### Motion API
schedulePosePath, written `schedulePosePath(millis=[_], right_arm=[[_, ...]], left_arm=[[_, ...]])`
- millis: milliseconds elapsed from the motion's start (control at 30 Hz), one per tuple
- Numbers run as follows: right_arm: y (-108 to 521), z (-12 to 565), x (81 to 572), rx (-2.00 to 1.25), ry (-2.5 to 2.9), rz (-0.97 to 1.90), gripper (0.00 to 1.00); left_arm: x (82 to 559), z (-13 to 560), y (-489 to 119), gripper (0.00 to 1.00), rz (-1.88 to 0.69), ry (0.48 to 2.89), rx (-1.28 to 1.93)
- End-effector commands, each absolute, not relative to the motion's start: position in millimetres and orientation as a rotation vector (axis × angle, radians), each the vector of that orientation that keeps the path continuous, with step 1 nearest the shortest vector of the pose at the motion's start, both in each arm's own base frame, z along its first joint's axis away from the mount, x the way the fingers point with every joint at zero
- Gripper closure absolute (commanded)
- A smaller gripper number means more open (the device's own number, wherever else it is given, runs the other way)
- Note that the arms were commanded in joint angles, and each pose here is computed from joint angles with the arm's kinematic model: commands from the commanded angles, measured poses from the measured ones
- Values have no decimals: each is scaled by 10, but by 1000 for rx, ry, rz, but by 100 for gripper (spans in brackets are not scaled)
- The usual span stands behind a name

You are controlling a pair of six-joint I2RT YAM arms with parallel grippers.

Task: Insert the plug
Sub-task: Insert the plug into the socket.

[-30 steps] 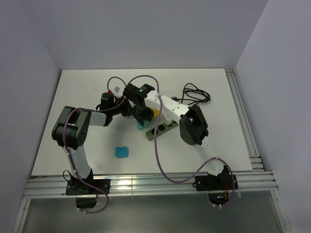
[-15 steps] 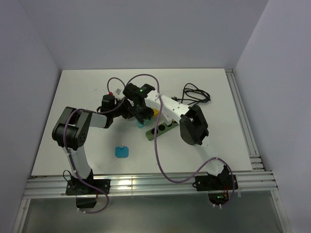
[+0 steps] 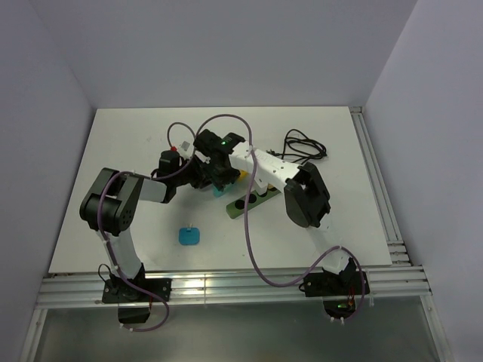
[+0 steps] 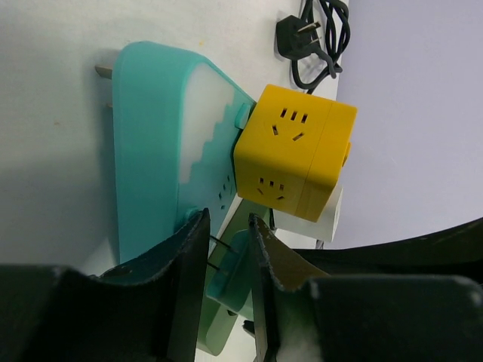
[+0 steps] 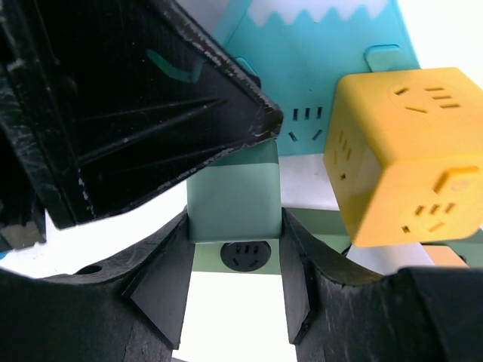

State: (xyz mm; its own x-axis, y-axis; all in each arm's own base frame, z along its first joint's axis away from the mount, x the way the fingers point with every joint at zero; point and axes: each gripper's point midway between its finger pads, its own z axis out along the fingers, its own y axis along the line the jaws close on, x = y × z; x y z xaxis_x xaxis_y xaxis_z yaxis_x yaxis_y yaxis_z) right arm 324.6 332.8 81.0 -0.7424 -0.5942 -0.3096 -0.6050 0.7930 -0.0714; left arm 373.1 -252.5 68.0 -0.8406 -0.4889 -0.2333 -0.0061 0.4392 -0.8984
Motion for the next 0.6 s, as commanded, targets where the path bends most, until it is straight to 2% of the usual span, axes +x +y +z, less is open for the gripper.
schedulePosePath(millis=[0,367,567], right_arm=[[3393,1251,3469,-824,2516,122,92],[3365,1258,3485,-798,2508,141,91],[3393,1456,3514,-757,2457,227,91]], left_arm=[[3675,825,-2586,67,-1402,2200,-353],[3619,896,-2577,67,-1387,2189,-351],[3595,979,-2595,67,-1398,2179,-328]])
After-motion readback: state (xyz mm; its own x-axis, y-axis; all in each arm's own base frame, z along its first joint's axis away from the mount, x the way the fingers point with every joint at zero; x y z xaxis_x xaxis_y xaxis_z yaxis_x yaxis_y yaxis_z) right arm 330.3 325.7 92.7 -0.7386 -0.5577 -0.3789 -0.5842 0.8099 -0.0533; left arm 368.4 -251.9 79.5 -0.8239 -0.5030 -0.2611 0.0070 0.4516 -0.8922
